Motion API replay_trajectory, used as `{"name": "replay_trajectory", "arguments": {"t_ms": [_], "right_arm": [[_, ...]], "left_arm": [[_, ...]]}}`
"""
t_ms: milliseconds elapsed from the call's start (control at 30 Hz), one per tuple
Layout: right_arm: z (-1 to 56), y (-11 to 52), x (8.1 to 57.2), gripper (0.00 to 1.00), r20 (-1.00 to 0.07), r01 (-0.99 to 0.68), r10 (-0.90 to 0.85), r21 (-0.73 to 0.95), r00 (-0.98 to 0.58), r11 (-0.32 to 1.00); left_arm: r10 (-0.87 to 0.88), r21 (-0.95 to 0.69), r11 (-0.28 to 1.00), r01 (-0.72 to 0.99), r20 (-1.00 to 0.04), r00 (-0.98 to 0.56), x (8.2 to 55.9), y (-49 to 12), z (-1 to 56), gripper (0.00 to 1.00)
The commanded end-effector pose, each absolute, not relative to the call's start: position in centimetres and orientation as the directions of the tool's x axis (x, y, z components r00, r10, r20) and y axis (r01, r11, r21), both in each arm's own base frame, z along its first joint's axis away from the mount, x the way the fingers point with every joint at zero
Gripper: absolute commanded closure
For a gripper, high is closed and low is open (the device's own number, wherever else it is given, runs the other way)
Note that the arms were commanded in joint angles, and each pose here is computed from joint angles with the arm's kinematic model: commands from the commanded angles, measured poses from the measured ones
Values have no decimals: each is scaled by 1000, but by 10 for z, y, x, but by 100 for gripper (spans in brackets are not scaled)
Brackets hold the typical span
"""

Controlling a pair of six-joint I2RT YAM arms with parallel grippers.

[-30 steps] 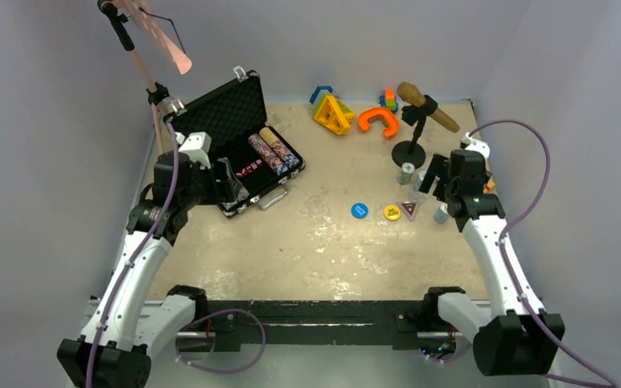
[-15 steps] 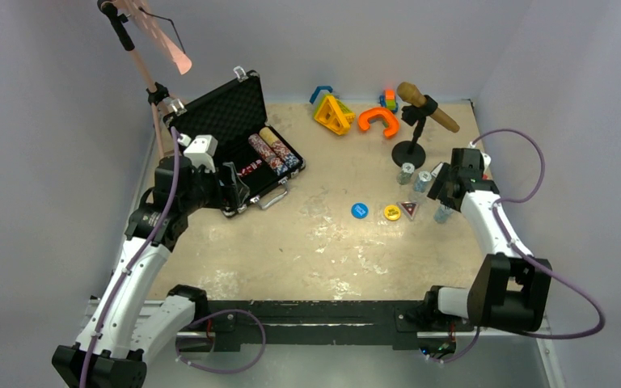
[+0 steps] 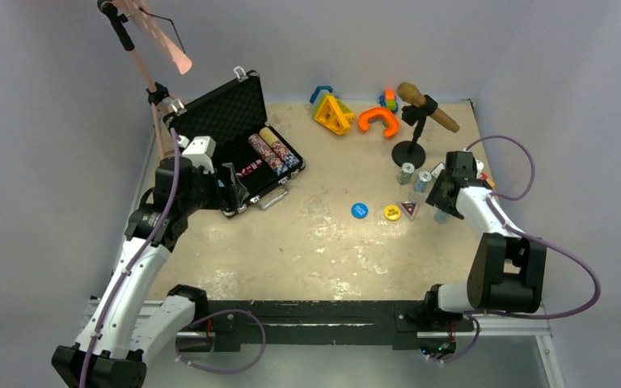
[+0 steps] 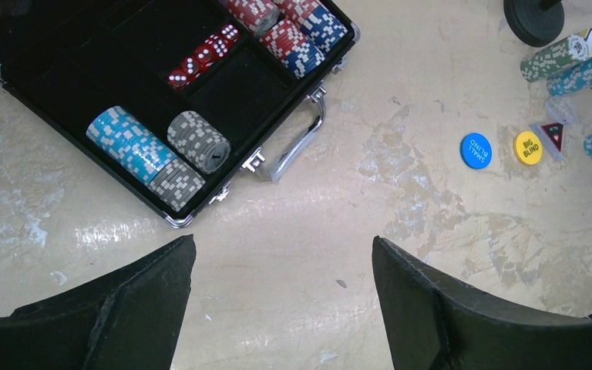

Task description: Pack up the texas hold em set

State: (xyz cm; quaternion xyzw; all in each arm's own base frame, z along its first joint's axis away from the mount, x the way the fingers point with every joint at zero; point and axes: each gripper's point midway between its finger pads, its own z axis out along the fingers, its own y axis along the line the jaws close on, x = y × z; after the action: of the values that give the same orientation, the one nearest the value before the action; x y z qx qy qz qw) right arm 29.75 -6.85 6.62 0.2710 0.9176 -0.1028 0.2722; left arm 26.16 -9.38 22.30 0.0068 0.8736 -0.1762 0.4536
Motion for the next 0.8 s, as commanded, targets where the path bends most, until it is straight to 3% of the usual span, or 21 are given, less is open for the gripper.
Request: {"name": "replay_trajectory", "arguments": {"t_ms": [0, 300, 500, 767], "right_arm": [[66, -70, 303, 40, -571, 567, 453, -25, -684, 823], [67, -70, 304, 68, -571, 558, 443, -32, -691, 829], [83, -66, 308, 100, -591, 533, 429, -3, -684, 846], [138, -14, 322, 100, -642, 327, 359, 175, -677, 929]], "left_arm": [[-165, -300, 941, 156, -811, -561, 265, -91, 234, 12], [-172, -293, 947, 131, -807, -564, 266, -88, 231, 12], [-174, -305, 943, 133, -793, -584, 266, -91, 228, 12], [-99, -328, 900, 285, -793, -601, 259, -113, 226, 17]]}}
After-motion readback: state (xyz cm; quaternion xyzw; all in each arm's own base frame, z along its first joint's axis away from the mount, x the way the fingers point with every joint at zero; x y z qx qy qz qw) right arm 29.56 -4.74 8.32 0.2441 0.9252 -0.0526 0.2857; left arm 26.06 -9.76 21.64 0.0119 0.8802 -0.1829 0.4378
